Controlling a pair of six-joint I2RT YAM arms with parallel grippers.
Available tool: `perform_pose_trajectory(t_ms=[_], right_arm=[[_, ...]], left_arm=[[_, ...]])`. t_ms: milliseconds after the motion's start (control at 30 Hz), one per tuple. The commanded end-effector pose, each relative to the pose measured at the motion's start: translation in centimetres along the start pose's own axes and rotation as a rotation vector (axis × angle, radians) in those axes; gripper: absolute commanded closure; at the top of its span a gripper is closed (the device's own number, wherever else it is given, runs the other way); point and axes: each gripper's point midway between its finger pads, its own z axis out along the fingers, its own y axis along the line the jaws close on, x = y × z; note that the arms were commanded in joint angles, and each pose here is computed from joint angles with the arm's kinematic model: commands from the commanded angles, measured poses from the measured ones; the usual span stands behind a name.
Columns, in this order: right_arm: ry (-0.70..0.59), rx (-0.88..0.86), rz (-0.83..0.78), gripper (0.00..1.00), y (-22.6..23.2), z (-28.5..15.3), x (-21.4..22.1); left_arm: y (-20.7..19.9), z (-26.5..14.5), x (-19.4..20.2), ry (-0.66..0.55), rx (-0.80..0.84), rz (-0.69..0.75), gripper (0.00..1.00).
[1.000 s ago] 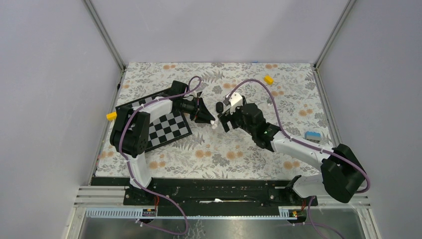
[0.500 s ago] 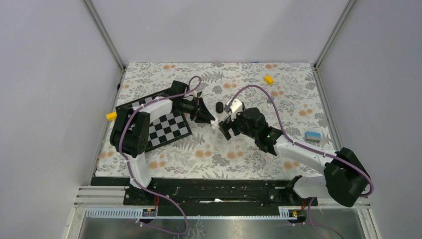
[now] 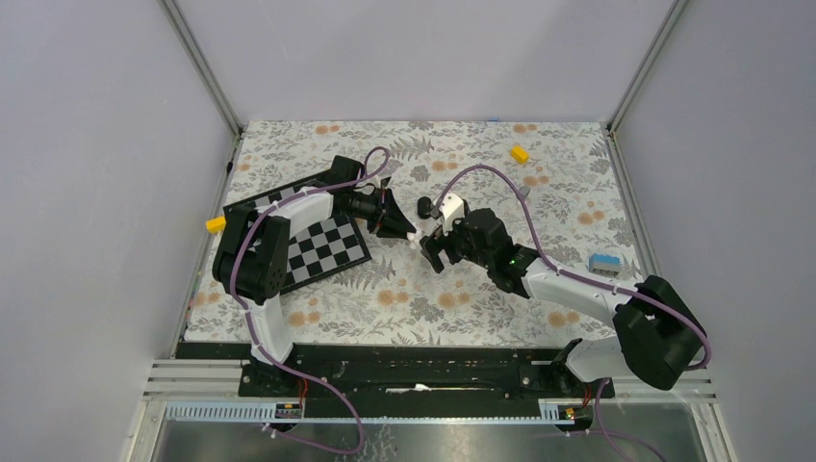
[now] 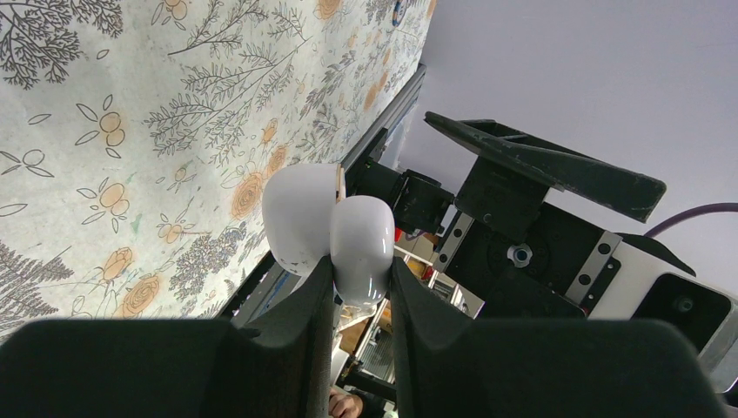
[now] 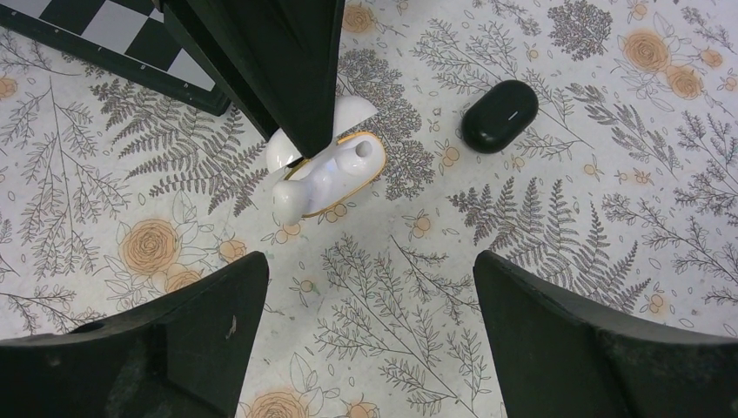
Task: Insert the wireless bluetooth earbuds into the charging case
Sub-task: Adjust the left earbud in the left side groove of the charging case.
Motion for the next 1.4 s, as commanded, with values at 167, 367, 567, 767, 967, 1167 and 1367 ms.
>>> perform_pose_trajectory(t_ms=[167,367,567,767,967,1167,1367], right_arm=[[-0.093,0.018,0.013,0.05,-0.3,0.7,-3.0],[-0.100,-0.019,0.022,0.05,0.3,1.1,-3.8],[-0.107,0.015,0.014,0.05,-0.3,1.4,-3.9],[-0.096,0.046,0.020,0.04,-0.9,1.8,-3.5],[-0.104,0.105,0.022,0.04,-1.9,1.6,-3.5],[-0.095,0.126,0.022,0.03,-2.3,1.7,-3.1],[-0.080,0.133,0.021,0.03,-2.4,2.0,-2.7]], left_arm=[[-2.9,-0.8,0.0,-0.008,0.050,0.089,1.00],[-2.9,-0.9,0.0,-0.009,0.050,0.088,1.00],[-3.0,-0.9,0.1,-0.009,0.052,0.092,1.00],[-3.1,-1.0,0.2,-0.011,0.053,0.096,1.00],[-3.1,-1.0,0.2,-0.010,0.052,0.096,1.00],[-3.0,-1.0,0.3,-0.010,0.052,0.096,1.00],[-3.1,-1.0,0.3,-0.010,0.053,0.101,1.00]])
